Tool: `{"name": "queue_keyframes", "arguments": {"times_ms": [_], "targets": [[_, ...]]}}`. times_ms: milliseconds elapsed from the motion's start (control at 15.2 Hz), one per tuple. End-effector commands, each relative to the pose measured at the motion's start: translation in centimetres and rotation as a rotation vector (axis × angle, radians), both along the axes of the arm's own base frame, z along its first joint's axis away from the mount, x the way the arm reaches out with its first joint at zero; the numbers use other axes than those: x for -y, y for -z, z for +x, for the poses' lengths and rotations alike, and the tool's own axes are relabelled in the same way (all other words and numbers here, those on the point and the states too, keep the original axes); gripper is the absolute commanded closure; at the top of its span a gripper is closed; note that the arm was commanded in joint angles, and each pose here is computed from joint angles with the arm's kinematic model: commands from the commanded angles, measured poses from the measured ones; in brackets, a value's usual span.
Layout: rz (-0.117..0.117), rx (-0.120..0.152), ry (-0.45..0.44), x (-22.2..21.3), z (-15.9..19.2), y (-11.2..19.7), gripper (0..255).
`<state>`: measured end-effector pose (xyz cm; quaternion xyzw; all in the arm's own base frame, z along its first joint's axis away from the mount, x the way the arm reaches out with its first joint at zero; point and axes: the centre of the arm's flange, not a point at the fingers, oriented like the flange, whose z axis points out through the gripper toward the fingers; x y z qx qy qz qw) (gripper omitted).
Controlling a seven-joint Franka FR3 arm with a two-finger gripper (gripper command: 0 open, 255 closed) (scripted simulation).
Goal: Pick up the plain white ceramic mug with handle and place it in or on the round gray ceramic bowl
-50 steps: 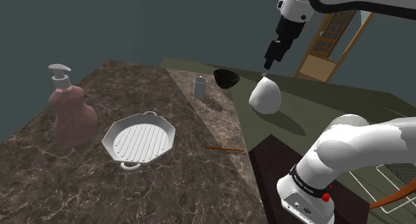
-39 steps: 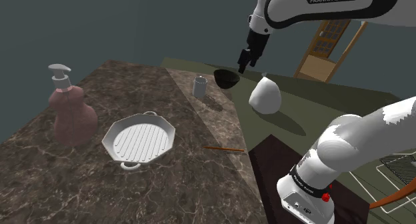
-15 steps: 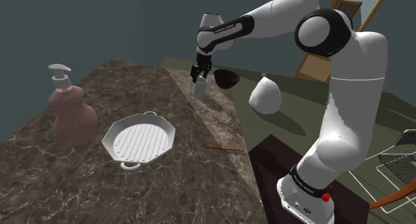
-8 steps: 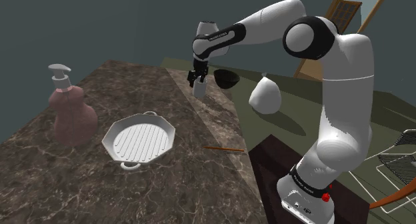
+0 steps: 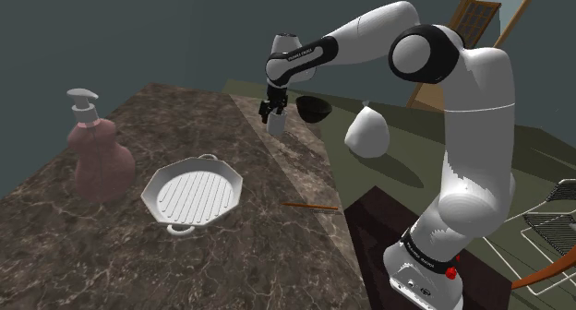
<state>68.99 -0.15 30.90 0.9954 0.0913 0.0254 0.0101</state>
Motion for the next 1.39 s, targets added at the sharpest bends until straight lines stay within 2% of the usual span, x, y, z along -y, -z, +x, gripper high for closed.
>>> {"name": "queue_keyframes", "arguments": {"times_ms": [0,66,660,1320], "targets": [[0.000,0.000,0.000,0.0,0.0,0.0,0],[0.000,0.000,0.000,0.0,0.0,0.0,255],[0.000,0.000,0.000,0.0,0.0,0.0,255],[0.000,0.000,0.000,0.0,0.0,-5.3,255]]}}
